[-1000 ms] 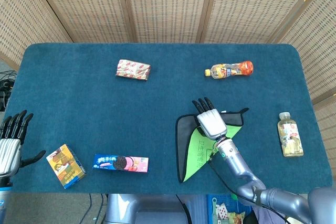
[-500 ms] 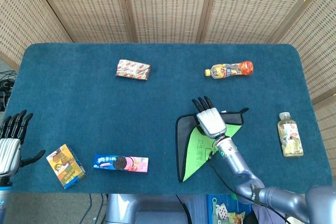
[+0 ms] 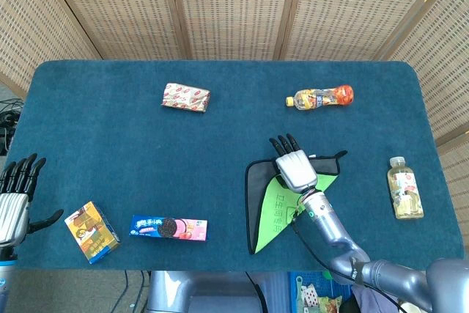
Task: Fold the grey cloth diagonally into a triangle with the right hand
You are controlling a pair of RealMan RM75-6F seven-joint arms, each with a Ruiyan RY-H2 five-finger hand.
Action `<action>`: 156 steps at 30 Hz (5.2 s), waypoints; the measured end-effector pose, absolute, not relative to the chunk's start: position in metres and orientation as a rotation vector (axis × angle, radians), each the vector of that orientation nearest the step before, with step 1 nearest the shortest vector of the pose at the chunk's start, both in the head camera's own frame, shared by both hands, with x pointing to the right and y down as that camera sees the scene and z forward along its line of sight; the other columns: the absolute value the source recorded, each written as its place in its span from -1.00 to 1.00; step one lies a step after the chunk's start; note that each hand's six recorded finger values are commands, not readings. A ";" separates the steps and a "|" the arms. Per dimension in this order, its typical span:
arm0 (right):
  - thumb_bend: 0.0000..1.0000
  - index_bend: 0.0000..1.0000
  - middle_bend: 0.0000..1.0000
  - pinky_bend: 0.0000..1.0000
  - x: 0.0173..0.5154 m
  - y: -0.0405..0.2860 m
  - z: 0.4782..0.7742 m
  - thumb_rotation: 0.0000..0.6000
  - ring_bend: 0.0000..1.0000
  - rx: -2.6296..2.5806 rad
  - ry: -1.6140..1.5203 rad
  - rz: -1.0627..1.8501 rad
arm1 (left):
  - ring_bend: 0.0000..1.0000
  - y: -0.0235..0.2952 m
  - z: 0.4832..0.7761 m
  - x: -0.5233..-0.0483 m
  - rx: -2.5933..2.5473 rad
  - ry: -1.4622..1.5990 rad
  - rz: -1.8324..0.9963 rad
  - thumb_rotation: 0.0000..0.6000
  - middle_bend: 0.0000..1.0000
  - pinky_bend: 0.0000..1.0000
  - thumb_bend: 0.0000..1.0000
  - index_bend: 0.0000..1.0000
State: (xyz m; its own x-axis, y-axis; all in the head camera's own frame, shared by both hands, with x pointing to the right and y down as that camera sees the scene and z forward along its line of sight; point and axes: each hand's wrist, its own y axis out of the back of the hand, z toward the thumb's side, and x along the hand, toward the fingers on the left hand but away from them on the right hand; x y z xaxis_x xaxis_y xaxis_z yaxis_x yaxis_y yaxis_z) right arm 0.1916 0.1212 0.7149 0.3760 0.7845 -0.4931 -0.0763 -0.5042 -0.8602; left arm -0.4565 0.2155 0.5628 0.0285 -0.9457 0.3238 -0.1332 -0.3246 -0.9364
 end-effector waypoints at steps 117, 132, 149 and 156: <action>-0.32 -0.44 -1.00 -1.00 0.141 0.109 0.731 1.00 -1.00 -1.813 -0.576 1.236 | -1.00 0.214 0.565 -0.460 -1.578 1.137 -1.389 1.00 -1.00 -1.00 -0.70 -1.00; -0.42 -0.56 -1.00 -1.00 0.159 0.104 0.717 1.00 -1.00 -1.770 -0.613 1.244 | -1.00 0.214 0.564 -0.460 -1.580 1.139 -1.387 1.00 -1.00 -1.00 -0.69 -1.00; -1.00 -0.97 -1.00 -1.00 0.306 0.148 0.633 1.00 -1.00 -1.614 -0.786 1.375 | -1.00 0.216 0.564 -0.459 -1.591 1.124 -1.394 1.00 -1.00 -1.00 -0.70 -1.00; -1.00 -1.00 -1.00 -1.00 0.368 0.202 0.605 1.00 -1.00 -1.562 -0.862 1.461 | -1.00 0.217 0.561 -0.457 -1.590 1.125 -1.381 1.00 -1.00 -1.00 -0.69 -1.00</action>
State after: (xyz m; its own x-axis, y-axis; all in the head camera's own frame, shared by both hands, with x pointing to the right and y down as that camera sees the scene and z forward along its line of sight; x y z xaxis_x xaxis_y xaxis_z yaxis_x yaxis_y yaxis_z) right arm 0.3676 0.2023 0.6052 0.0957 0.8930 -0.4397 -0.0469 -0.4372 -0.8981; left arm -0.4572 0.2170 0.5606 0.0377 -0.9383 0.3437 -0.1463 -0.3454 -0.9270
